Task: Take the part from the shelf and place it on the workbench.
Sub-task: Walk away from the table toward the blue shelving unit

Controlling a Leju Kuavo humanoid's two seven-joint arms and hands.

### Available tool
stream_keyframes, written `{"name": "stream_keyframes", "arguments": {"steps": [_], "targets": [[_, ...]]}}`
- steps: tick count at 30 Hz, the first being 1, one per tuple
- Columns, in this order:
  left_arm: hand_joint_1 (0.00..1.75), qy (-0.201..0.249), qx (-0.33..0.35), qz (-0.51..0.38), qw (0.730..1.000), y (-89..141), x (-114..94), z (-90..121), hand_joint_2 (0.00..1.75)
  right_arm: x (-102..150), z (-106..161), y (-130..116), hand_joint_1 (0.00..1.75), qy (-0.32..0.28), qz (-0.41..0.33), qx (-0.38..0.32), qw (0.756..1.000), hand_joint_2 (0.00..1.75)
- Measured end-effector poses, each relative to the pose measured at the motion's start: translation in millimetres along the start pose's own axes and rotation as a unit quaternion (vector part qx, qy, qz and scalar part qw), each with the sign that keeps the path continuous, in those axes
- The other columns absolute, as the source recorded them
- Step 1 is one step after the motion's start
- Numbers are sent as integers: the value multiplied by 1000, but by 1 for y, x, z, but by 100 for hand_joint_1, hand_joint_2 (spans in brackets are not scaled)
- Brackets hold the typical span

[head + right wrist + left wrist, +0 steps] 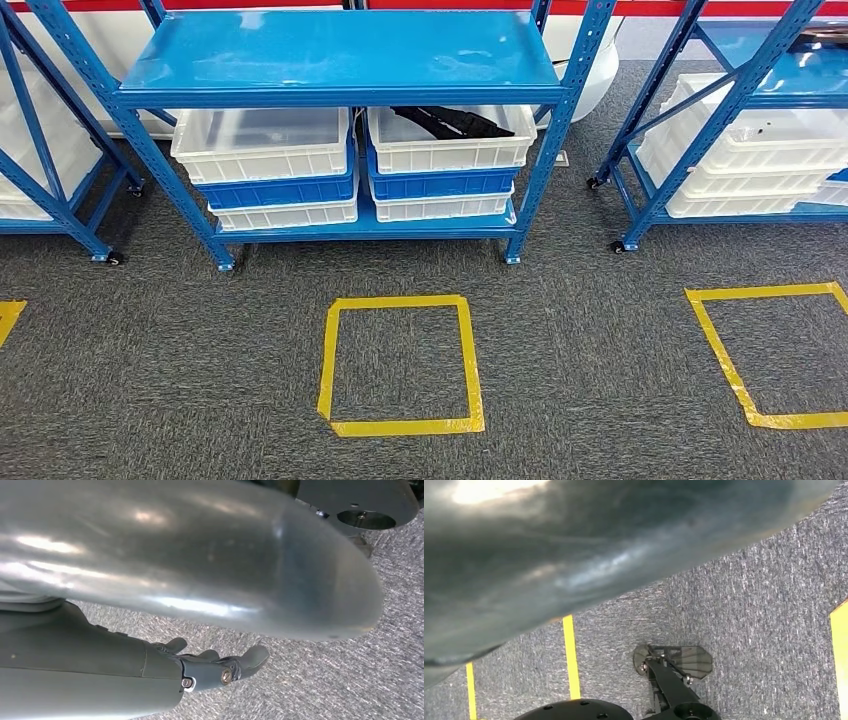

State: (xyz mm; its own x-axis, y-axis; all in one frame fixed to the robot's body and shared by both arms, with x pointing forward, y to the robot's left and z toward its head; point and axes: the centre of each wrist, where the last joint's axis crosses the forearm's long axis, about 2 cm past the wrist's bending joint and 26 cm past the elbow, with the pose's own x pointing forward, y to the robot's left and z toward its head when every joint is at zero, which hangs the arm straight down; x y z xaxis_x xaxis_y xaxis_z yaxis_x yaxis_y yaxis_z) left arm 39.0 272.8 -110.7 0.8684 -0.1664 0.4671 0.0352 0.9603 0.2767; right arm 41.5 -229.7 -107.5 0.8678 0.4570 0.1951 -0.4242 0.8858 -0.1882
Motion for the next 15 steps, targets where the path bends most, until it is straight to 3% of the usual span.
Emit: {"name": "stream_keyframes", "arguments": {"steps": [15], "targets": [[0,-4,11,-5,1000,-4,2,1,0,2,-1,-3,0,3,3,-3,1000,0]]}}
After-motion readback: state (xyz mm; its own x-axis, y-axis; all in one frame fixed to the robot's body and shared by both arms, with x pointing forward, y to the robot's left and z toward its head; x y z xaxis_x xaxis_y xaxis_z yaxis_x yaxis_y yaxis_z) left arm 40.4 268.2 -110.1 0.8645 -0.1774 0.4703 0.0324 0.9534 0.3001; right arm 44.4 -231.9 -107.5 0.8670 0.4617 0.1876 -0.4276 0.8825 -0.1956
